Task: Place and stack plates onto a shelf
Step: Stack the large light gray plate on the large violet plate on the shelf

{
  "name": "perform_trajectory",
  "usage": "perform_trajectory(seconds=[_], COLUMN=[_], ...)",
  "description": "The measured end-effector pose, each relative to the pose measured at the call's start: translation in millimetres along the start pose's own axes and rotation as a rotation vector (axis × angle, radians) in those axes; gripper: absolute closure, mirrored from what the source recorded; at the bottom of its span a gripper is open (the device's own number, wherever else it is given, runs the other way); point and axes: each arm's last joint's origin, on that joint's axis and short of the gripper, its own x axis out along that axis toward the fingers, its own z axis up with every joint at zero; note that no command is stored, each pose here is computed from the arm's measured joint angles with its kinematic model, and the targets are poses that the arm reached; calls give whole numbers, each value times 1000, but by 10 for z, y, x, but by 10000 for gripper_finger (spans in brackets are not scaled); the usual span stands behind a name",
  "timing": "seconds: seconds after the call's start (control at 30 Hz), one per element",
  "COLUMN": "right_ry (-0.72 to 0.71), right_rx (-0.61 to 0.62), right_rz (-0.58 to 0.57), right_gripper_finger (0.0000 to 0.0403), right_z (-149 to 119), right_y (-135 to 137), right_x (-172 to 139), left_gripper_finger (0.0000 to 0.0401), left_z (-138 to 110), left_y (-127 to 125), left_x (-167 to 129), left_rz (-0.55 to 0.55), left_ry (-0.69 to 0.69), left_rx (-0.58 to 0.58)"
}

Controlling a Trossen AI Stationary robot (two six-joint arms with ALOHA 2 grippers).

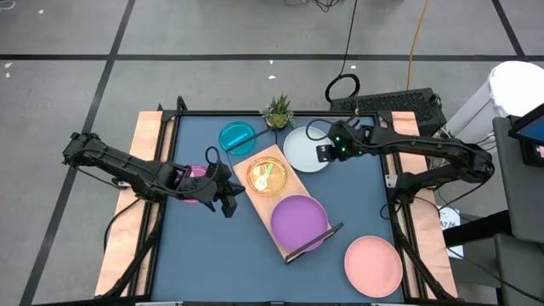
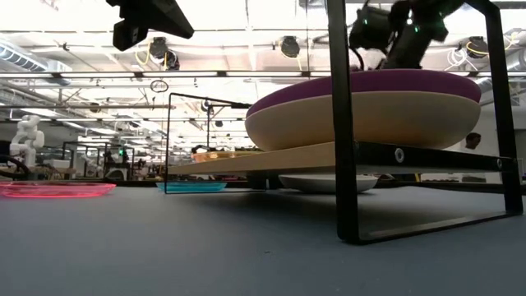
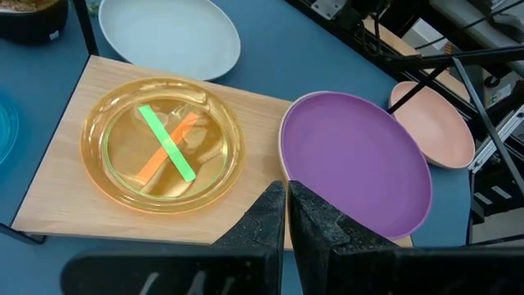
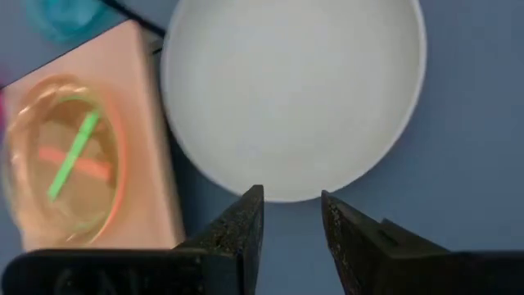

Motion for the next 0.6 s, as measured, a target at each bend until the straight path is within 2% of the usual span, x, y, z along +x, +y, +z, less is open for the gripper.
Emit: perform_trajectory(seconds=[0.4,0.6], right_ry=[-27,-57], right_rx=[236,320], right_rz=[10,86], right_gripper_finger=[292,271], right_z=[4,48], right_y=[-453,-620], right_x=[362,467], left_gripper_finger=[378,378], left_z=[-1,8], left_y=[0,10], left_x=[2,7], left_rz=[1,5], left_ry=[0,-2], left_rx=[-18,-6])
